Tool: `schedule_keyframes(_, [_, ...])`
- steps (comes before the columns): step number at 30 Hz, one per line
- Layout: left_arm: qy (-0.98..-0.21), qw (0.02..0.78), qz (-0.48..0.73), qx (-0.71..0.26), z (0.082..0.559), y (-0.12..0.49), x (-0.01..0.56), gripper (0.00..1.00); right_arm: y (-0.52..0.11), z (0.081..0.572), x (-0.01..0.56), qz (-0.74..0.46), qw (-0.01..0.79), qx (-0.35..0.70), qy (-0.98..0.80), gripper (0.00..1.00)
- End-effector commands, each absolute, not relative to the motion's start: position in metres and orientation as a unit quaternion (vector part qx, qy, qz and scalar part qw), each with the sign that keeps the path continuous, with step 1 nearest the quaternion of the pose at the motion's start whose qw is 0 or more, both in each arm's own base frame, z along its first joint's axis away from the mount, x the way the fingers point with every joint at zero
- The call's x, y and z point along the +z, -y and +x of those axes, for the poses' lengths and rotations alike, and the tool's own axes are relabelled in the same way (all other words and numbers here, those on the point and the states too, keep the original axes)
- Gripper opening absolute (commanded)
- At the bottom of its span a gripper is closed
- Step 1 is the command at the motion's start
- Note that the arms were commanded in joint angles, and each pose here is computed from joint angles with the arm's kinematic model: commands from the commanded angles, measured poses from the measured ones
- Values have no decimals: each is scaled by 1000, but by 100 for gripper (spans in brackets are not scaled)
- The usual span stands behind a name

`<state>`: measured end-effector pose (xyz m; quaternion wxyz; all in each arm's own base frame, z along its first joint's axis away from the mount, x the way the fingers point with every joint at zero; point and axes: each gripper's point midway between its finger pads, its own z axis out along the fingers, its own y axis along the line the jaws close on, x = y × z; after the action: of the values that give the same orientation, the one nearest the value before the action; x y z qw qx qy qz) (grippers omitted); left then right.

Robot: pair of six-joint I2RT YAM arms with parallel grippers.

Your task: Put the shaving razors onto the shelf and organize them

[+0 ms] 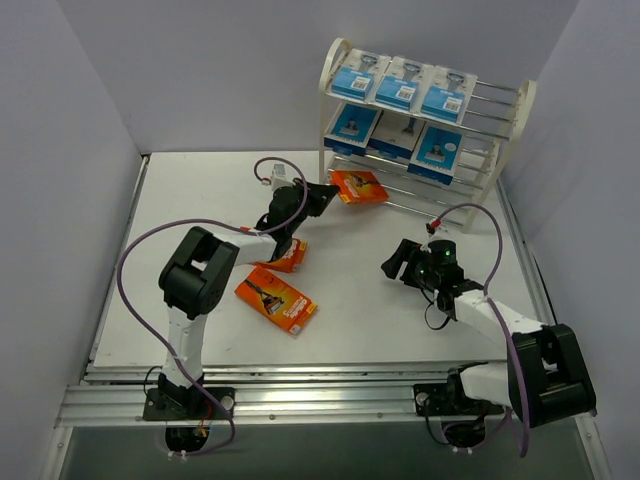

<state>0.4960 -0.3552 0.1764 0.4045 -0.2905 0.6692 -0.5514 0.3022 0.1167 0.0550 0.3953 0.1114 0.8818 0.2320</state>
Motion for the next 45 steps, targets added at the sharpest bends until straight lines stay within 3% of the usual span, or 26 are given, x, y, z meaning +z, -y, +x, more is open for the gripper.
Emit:
schedule_keyframes(1, [-643, 426, -296, -563, 501, 347, 189, 2, -117, 317, 72, 105, 422, 238, -868, 66])
schedule_keyframes(24, [-674, 412, -372, -487, 512, 343, 115, 2, -116, 315, 75, 103, 428, 238, -866, 66])
schedule_keyframes(45, [-621, 423, -443, -490, 528, 340, 103, 2, -121, 314, 76, 99, 426, 252, -863, 66])
